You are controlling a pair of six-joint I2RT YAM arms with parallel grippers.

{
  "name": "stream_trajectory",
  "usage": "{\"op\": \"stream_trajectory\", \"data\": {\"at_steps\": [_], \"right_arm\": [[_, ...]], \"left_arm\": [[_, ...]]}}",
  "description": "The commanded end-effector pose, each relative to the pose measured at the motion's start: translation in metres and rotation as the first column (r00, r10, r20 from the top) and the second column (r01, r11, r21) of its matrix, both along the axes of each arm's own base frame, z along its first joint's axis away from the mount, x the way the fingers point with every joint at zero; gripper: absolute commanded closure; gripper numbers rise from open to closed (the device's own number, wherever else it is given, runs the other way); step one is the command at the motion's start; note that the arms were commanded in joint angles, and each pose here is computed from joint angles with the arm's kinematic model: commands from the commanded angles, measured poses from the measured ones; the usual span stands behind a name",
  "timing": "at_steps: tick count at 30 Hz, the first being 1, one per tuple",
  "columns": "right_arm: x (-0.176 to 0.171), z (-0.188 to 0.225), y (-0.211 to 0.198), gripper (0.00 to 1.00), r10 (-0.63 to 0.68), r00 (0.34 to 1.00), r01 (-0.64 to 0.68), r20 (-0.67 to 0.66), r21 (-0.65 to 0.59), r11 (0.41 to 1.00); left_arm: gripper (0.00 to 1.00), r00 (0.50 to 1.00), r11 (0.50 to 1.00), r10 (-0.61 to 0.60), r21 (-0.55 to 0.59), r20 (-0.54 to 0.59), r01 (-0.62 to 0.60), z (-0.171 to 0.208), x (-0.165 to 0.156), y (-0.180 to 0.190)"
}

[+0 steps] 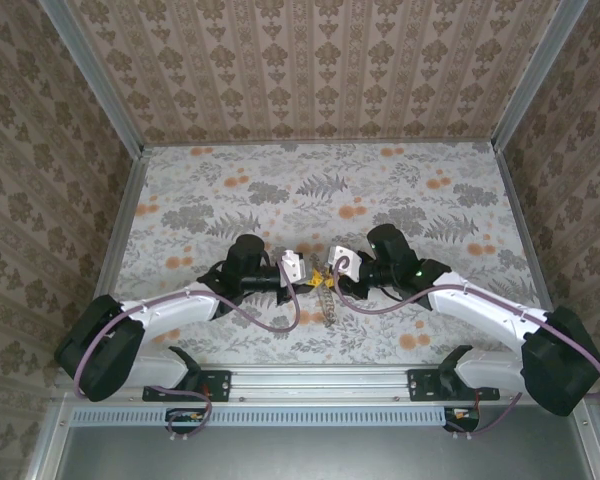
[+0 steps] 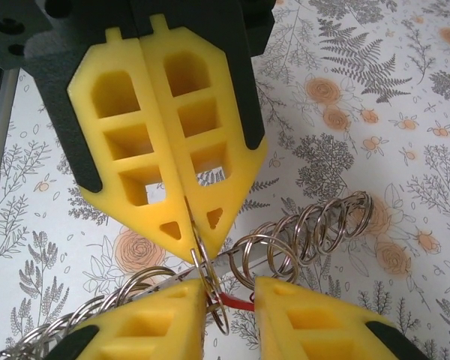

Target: Put the keys on the keyring

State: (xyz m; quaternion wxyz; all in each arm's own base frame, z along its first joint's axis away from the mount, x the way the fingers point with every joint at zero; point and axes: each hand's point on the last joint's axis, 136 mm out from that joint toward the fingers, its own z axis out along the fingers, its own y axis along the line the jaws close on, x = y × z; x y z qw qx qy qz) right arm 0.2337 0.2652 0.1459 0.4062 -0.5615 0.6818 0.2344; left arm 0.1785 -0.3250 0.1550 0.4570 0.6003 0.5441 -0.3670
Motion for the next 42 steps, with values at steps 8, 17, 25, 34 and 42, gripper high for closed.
{"op": "stream_trajectory", "data": {"at_steps": [8,17,25,34,42], "right_arm": [[0.001,0.019,0.007,0.93,0.044,0.999,-0.044,0.007,0.059,0.997],[0.000,0.019,0.003,1.00,0.044,0.999,-0.044,-0.013,0.008,0.999],[0.003,0.014,-0.002,1.00,0.022,1.000,-0.023,-0.012,-0.067,0.997],[0.003,0.016,0.001,1.00,0.017,1.000,-0.017,-0.006,-0.077,0.997],[0.004,0.025,0.007,0.99,0.010,1.000,-0.010,-0.004,-0.026,1.000]], "left_arm": [[1.00,0.999,1.000,-0.025,-0.013,0.034,0.025,0.009,0.002,-0.006],[0.87,0.999,0.999,-0.009,0.048,0.036,0.007,0.003,0.008,-0.005],[0.77,0.999,0.996,-0.027,0.090,0.044,0.023,0.003,0.010,-0.007],[0.78,0.998,0.995,-0.046,0.092,0.046,0.041,0.007,0.009,-0.012],[0.87,0.998,0.993,-0.061,0.105,0.031,0.057,0.004,0.006,-0.013]]}}
